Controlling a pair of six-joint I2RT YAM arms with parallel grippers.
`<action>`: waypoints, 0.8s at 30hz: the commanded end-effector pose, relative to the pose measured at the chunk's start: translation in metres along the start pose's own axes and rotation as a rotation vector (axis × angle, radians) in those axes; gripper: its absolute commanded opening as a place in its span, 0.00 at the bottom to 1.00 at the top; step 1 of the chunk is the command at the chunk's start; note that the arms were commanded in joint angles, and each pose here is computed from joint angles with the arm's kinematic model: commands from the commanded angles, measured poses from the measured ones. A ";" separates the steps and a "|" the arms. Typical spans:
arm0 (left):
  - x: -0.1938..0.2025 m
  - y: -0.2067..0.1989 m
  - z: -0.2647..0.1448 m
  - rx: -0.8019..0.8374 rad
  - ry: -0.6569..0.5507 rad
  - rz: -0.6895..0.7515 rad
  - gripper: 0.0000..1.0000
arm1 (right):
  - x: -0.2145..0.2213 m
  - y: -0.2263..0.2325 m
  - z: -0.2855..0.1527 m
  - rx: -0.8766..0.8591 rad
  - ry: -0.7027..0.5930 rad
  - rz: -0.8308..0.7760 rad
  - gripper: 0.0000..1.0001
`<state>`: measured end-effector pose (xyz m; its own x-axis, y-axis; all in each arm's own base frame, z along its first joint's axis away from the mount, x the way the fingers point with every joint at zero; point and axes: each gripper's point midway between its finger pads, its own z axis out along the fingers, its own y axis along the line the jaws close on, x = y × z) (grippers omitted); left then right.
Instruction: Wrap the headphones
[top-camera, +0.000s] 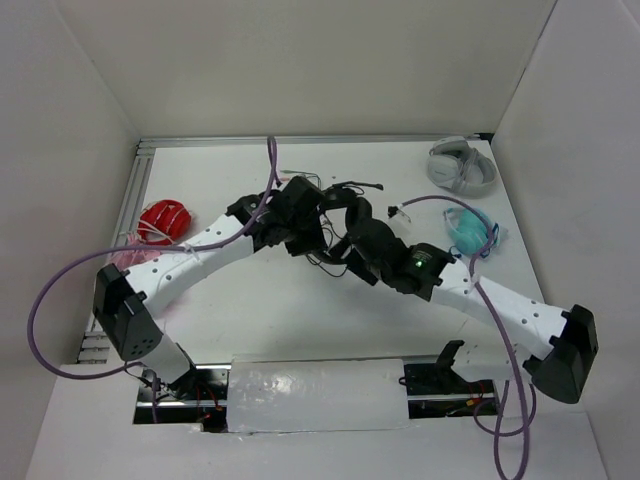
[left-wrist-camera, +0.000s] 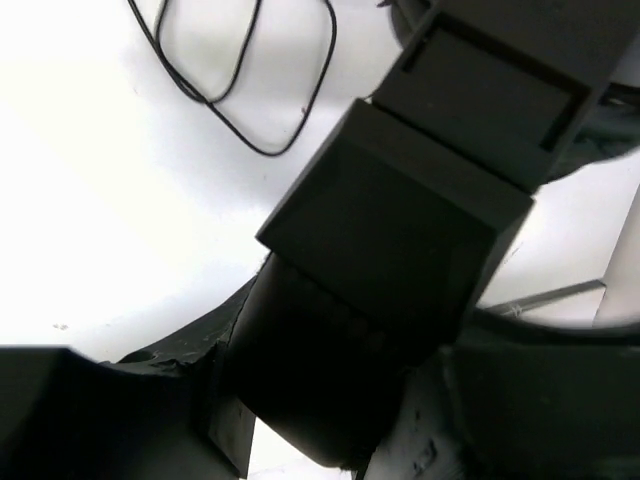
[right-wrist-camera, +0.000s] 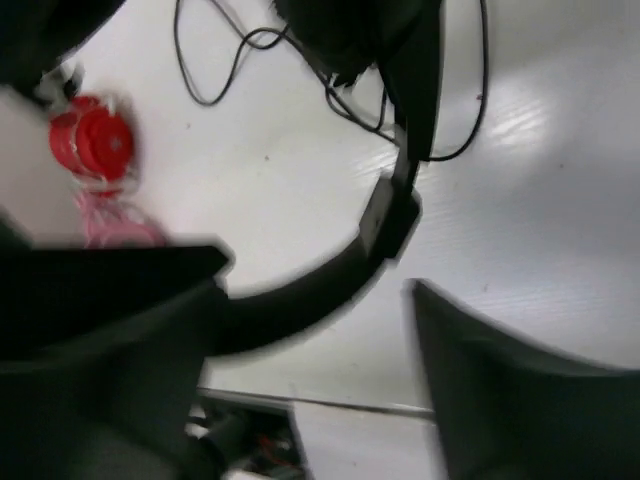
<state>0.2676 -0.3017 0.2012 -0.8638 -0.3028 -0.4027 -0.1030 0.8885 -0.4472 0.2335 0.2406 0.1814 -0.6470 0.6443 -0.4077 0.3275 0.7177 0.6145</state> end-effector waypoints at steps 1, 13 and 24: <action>-0.046 -0.013 -0.022 0.049 -0.144 0.039 0.00 | -0.039 0.058 -0.049 -0.185 -0.183 -0.209 0.98; -0.163 -0.073 -0.180 0.422 -0.547 0.284 0.00 | -0.077 0.035 -0.133 -0.484 -0.478 -0.650 1.00; -0.176 -0.126 -0.344 0.762 -0.837 0.435 0.00 | -0.049 0.032 -0.046 -0.602 -0.526 -1.036 1.00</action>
<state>0.2906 -0.2451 0.5464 -0.2800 -0.3597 -0.8900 0.5476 0.7016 -0.4559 0.2286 0.1986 0.2201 -0.2112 0.0010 -0.9774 -0.4895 0.8654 0.1066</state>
